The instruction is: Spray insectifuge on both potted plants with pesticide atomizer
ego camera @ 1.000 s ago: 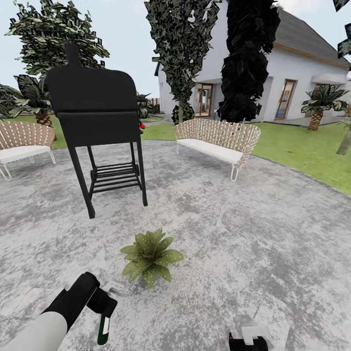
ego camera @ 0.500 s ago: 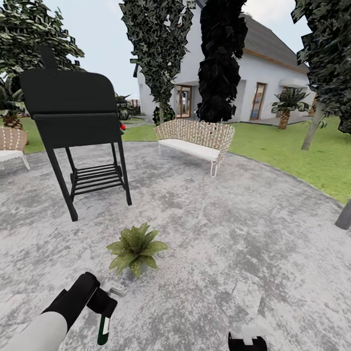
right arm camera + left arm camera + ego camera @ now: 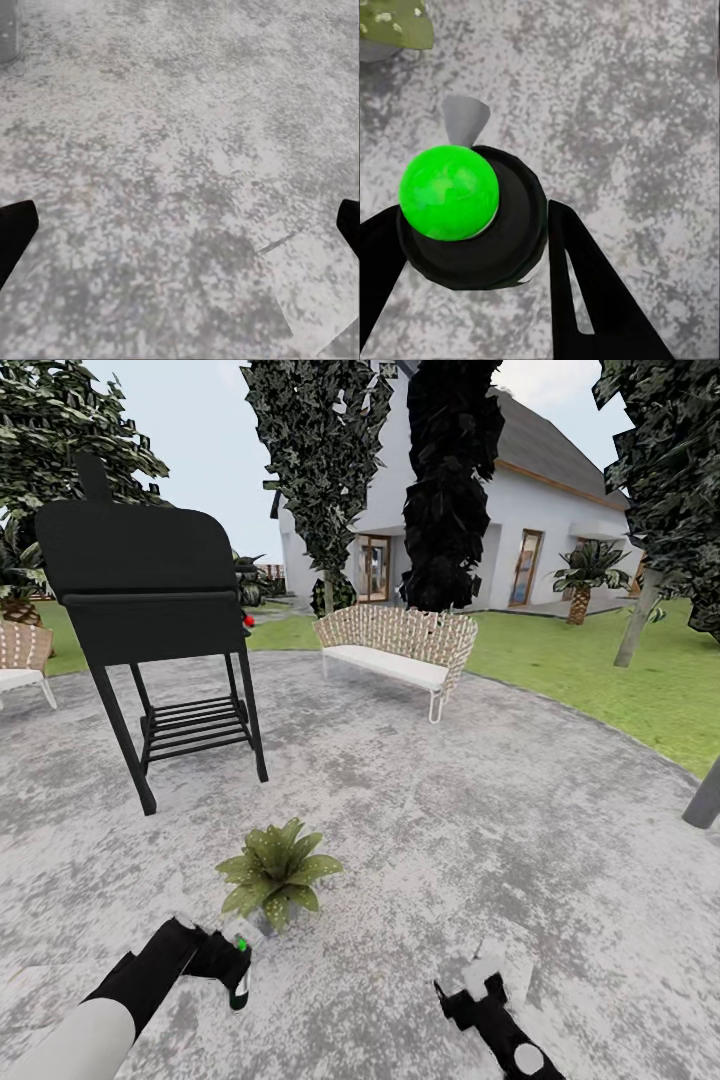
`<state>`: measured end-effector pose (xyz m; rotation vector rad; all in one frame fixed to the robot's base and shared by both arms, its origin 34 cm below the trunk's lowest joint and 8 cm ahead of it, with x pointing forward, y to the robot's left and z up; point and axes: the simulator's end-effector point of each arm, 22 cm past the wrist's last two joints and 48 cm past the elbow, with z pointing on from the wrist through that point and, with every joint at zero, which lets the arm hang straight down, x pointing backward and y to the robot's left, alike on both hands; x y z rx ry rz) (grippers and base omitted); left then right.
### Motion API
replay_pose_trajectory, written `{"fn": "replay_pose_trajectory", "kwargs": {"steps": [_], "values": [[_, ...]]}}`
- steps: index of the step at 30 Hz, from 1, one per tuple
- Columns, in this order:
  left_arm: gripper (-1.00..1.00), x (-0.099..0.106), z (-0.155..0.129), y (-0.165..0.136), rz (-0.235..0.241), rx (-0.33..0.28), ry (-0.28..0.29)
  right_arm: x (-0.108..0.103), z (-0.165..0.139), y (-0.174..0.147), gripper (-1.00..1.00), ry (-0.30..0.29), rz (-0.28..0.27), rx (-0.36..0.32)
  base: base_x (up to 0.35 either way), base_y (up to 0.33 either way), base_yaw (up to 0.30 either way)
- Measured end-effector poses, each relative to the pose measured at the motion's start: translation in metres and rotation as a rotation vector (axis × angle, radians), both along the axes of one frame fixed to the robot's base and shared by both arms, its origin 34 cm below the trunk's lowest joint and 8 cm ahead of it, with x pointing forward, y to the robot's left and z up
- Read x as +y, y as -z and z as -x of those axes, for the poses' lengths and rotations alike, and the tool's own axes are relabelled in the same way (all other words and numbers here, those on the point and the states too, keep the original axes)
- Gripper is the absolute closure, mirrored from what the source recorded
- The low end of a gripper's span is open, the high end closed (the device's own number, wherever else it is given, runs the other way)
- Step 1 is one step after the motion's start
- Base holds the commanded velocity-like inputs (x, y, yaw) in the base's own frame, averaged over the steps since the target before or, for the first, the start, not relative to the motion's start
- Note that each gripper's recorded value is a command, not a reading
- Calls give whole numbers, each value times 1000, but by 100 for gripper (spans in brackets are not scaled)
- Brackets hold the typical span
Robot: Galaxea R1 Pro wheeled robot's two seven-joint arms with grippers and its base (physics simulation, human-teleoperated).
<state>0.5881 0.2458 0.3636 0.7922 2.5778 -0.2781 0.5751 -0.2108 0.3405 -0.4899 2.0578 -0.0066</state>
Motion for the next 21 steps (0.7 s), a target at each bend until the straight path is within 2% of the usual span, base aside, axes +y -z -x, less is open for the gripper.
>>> {"fn": "replay_pose_trajectory", "kwargs": {"steps": [1,2,6,7,8,9,10,11,12,13,14,15,20,21], "values": [[100,-3,-1,-1,3,-12,19,9,-1,-4,-100,-61,3,-3,0,0,0],[100,-9,1,-1,2,-18,63,20,-1,-7,-100,-145,20,-4,0,0,0],[100,-40,26,5,-23,4,314,52,6,-11,-100,-404,108,12,0,0,0],[100,-44,28,6,-21,-2,343,58,5,-15,-100,-452,111,13,0,0,0],[100,-51,29,5,-12,-17,380,70,5,-22,-100,-525,102,23,0,0,0],[100,-60,31,3,4,-36,433,85,11,-28,-100,-626,79,50,0,0,0],[100,-66,35,3,16,-39,471,91,13,-33,-100,-676,69,61,0,0,0],[100,-77,46,2,48,-26,538,99,13,-42,-100,-739,59,69,0,0,0],[100,-91,62,-5,105,0,620,105,12,-51,-100,-792,60,68,0,0,0],[100,-95,65,-7,123,-11,654,109,14,-55,-100,-825,60,71,0,0,0],[100,-99,66,-8,134,-23,670,113,19,-58,-100,-864,54,79,0,0,0],[100,-104,67,-8,142,-27,675,116,21,-59,-100,-879,51,81,0,0,0],[100,-126,65,-9,160,-54,680,122,24,-61,-100,-895,44,85,0,0,0],[100,-131,64,-10,162,-60,679,122,24,-61,100,-897,43,85,0,0,0]]}}
